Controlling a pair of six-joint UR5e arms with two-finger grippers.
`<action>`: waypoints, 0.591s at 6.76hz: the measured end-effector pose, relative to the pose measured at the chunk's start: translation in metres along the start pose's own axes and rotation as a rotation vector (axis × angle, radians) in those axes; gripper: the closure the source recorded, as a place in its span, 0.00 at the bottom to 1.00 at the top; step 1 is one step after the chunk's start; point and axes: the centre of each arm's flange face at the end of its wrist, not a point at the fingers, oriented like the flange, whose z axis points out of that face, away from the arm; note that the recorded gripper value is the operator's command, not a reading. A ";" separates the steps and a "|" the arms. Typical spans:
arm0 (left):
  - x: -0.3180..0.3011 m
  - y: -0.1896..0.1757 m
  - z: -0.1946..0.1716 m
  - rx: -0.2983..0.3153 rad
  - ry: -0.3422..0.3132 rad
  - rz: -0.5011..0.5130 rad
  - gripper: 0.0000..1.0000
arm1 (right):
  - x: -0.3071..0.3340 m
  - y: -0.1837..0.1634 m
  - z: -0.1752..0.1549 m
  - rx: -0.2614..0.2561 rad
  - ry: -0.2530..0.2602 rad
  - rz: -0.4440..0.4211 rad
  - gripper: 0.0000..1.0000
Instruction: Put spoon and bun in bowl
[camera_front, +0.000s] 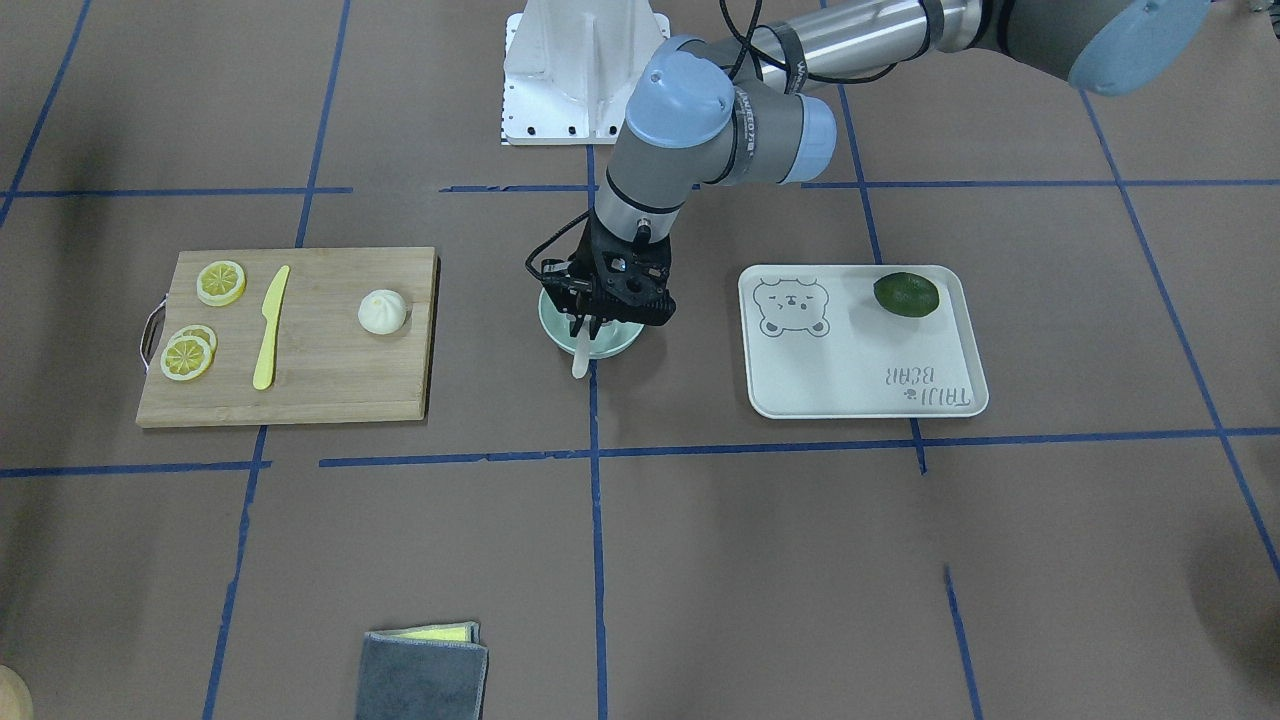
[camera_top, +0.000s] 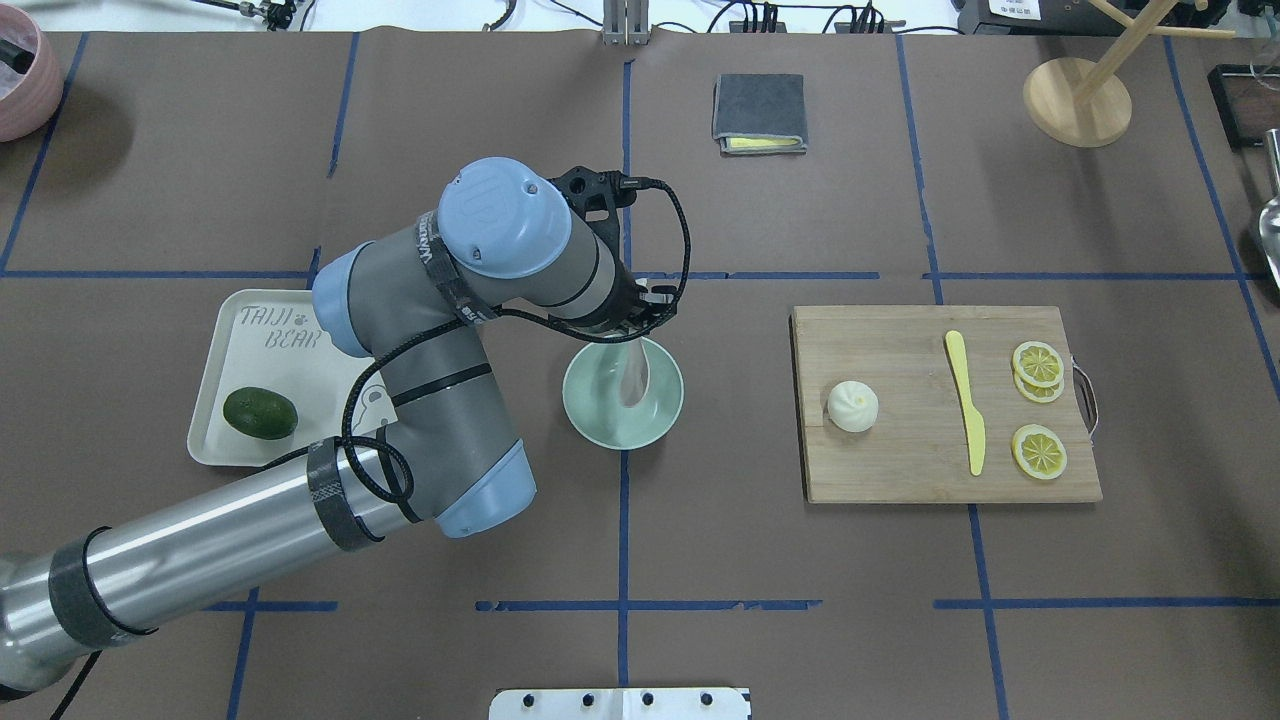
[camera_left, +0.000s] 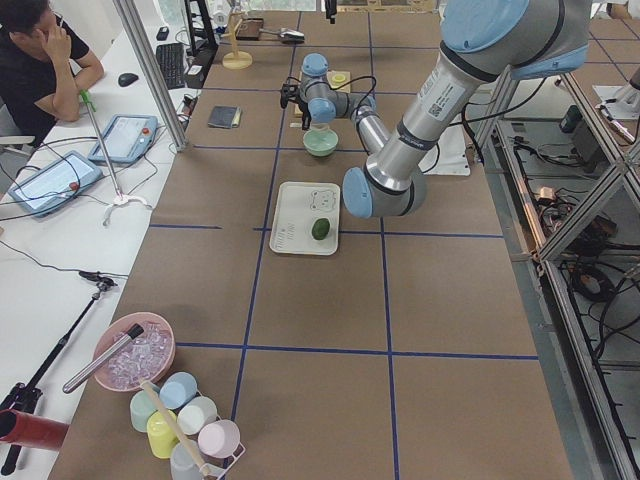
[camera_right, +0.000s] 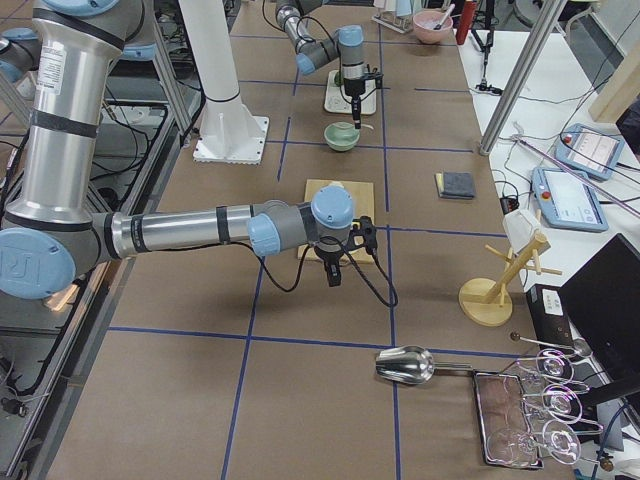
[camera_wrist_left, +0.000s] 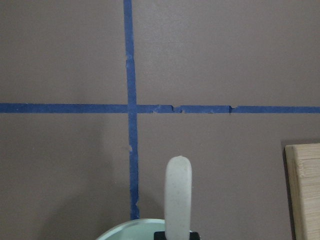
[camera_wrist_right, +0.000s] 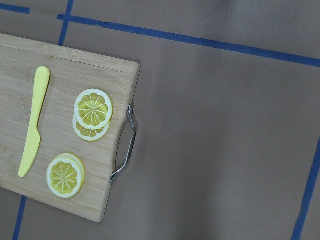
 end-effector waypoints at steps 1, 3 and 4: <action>-0.011 0.005 0.008 -0.004 -0.012 -0.001 0.34 | -0.006 -0.001 0.006 -0.014 -0.005 0.006 0.00; -0.048 0.014 -0.004 0.004 -0.020 -0.004 0.34 | -0.048 -0.016 0.033 -0.031 -0.035 0.040 0.00; -0.071 0.006 -0.027 0.030 -0.029 -0.001 0.36 | -0.088 -0.030 0.049 -0.020 -0.061 0.085 0.00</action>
